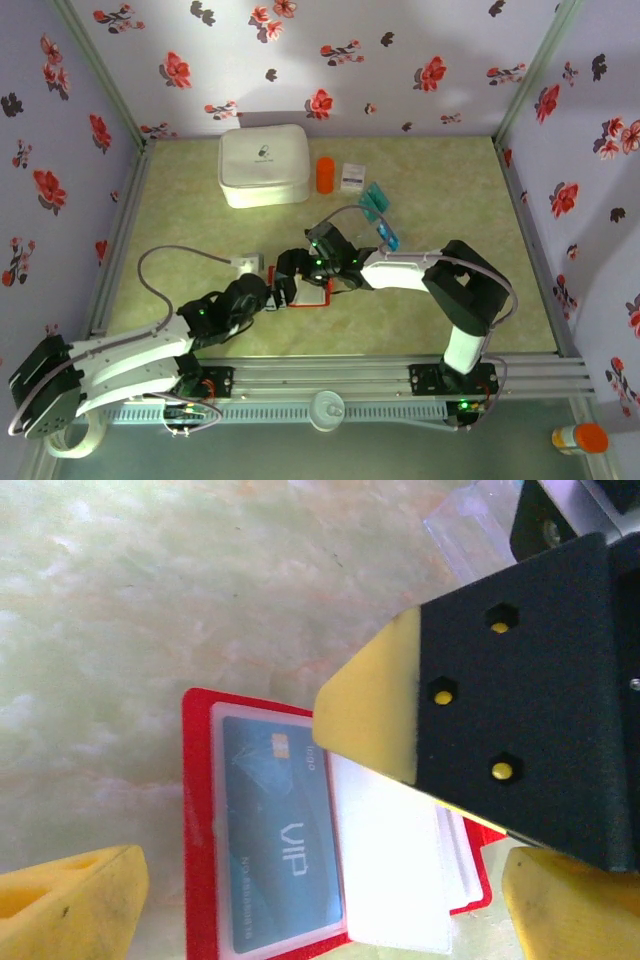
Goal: Put the credit cards into the card holder
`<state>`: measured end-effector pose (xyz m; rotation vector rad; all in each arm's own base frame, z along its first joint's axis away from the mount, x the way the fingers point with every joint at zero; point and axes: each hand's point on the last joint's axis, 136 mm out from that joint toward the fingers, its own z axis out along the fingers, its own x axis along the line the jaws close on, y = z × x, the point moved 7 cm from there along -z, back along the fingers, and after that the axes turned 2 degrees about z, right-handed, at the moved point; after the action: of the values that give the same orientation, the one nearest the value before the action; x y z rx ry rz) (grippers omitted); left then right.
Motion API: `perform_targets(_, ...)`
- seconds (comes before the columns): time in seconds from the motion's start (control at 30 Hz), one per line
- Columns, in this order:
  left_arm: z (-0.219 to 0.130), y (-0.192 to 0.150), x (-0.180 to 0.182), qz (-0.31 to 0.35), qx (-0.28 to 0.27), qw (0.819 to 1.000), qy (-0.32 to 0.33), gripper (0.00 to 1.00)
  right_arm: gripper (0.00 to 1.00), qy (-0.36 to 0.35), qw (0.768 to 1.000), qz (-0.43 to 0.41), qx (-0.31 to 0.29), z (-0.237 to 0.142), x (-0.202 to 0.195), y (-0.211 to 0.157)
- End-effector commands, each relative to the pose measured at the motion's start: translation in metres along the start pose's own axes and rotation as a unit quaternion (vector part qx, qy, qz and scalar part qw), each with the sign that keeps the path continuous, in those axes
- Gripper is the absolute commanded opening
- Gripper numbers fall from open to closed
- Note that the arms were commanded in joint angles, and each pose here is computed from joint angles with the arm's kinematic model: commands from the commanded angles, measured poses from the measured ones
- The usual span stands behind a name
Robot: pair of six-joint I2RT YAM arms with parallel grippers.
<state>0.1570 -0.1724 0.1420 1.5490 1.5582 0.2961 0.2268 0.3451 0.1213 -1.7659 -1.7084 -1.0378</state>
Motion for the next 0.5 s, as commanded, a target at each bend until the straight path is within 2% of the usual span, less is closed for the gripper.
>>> perform_targets(0.0, -0.003, -0.005, 0.020, 0.002, -0.005, 0.999, 0.043, 0.92, 0.68, 0.018, 1.000, 0.006, 0.012, 0.010, 0.011, -0.002)
perform_targets(0.47, -0.007, -0.009, 0.030, -0.006, -0.008, 0.999, 0.052, 0.92, 0.68, 0.010, 0.999, 0.030, 0.015, 0.033, -0.002, -0.001)
